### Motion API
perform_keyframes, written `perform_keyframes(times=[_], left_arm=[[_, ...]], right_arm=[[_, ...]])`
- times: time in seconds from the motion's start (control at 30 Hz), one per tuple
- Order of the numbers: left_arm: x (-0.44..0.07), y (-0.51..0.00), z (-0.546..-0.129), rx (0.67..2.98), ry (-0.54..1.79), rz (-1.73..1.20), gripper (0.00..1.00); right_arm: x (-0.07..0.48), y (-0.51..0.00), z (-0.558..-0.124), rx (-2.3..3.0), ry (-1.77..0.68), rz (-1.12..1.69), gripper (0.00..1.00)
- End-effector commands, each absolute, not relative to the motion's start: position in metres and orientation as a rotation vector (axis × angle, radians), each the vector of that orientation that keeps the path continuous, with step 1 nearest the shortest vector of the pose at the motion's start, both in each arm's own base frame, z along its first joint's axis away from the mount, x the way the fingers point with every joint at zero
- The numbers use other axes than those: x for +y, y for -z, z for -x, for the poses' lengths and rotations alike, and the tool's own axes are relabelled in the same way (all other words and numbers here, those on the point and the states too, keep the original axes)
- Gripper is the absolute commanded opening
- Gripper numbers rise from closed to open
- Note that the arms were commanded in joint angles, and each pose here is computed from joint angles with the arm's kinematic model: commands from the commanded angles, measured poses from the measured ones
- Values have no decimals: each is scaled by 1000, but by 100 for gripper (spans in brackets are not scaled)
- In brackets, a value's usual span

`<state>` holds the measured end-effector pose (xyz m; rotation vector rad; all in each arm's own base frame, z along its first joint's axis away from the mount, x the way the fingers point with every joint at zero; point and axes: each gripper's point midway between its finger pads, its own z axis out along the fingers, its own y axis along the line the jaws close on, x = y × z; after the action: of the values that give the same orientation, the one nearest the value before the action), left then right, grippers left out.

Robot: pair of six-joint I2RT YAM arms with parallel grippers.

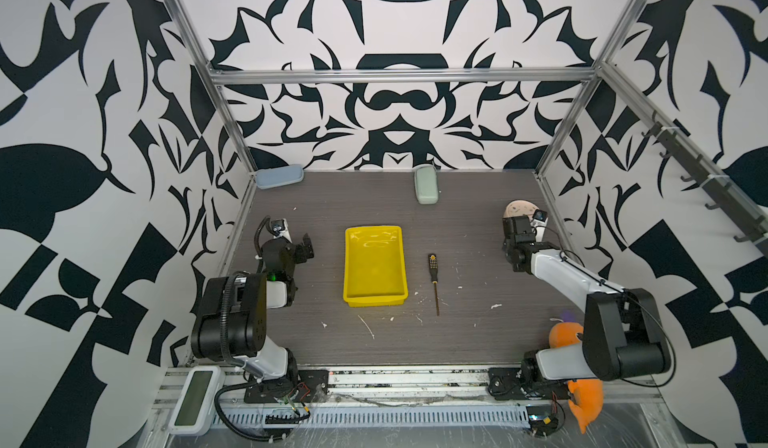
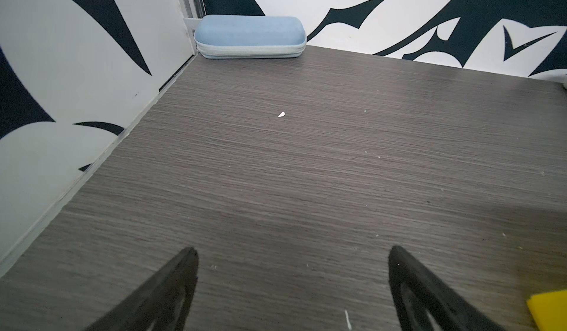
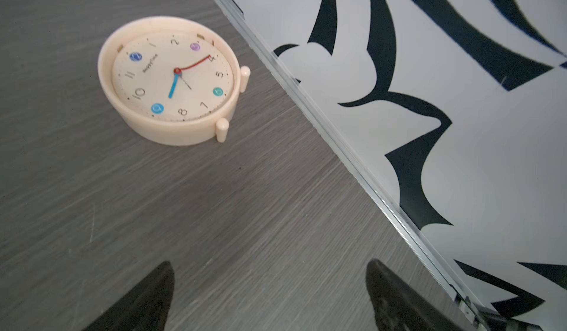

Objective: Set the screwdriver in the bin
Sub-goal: 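Move the right gripper over the black-and-yellow screwdriver handle beside the tray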

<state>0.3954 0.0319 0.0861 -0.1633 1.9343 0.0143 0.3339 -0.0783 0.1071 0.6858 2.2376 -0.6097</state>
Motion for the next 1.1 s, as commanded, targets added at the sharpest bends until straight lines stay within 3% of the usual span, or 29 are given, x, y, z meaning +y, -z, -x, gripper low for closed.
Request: perform_keyframes(times=[0.0,0.4,0.63,1.07], left_arm=[[29,-88,-395,1929,7,163,99],[29,-88,-395,1929,6,165,99],[30,-87,-395,1931,6,166,99],[30,-88,-395,1929,6,165,99]], right_arm=[[-71,-105,-316,2287,538,-700,100],[40,-105,-318,2314,-237,-380,96],[116,-92,-300,2402,-311,-113,95],[156,-78,-298,2487,-272,-38,93]])
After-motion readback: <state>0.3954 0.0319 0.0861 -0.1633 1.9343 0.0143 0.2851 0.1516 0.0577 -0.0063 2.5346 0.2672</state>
